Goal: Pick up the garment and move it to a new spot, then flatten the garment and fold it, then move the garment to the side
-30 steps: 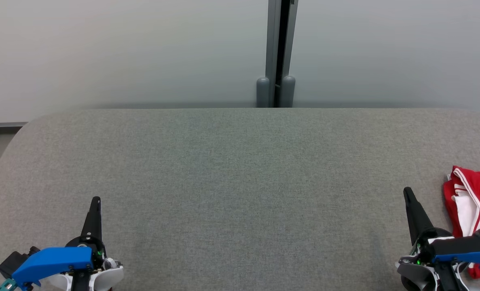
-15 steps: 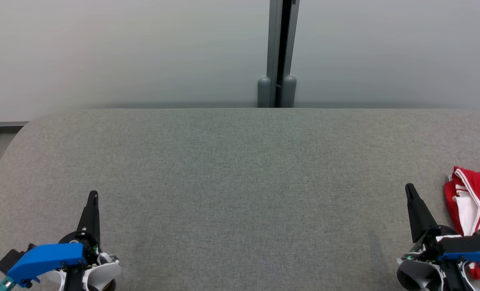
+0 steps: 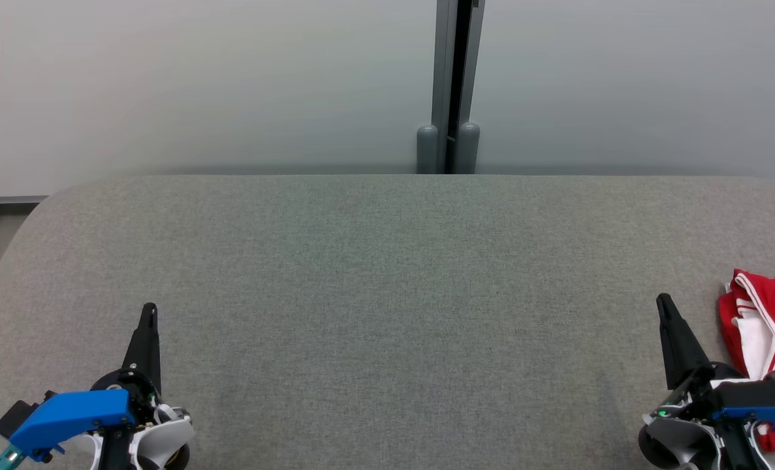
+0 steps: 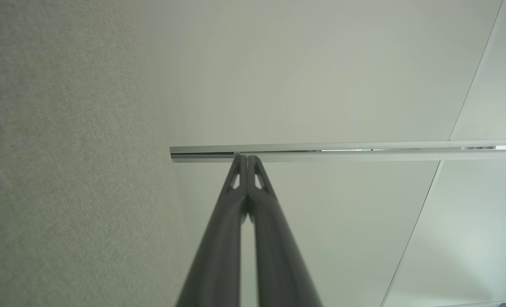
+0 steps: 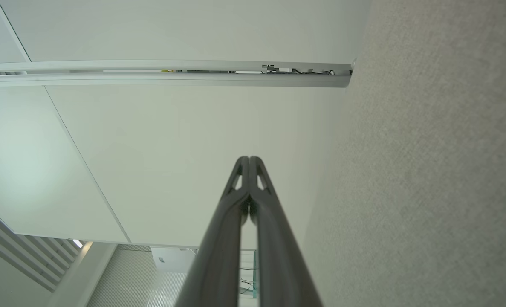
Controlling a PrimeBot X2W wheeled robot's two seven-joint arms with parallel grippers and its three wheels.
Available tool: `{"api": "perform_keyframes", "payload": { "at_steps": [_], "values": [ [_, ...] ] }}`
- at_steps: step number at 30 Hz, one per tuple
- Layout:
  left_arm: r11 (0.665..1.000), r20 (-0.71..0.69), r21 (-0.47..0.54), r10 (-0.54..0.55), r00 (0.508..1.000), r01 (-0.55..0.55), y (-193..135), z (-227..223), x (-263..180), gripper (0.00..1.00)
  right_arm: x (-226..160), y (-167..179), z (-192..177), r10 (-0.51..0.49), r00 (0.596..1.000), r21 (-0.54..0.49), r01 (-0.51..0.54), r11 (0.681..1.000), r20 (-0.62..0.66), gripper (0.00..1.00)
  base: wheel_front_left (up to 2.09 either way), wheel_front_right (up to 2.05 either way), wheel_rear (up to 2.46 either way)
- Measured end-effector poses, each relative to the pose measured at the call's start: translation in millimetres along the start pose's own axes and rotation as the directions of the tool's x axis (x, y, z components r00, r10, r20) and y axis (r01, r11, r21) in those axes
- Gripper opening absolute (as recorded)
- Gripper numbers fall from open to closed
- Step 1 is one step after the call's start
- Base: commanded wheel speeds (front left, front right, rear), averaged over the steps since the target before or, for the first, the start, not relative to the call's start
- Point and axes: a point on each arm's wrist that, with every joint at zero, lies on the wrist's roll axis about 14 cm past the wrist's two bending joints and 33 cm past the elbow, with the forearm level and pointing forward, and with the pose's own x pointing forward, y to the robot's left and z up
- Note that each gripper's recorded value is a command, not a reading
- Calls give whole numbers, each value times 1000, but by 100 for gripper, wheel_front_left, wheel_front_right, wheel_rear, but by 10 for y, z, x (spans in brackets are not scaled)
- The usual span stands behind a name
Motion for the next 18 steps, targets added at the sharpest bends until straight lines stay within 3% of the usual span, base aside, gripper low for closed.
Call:
{"api": "perform_keyframes", "payload": {
  "at_steps": [18],
  "values": [
    [1000, 0, 0, 0, 1000, 0, -2, 0, -1, 0, -1, 1, 0, 0, 1000, 0, 0, 1000, 0, 0, 0, 0, 0]
  ]
}}
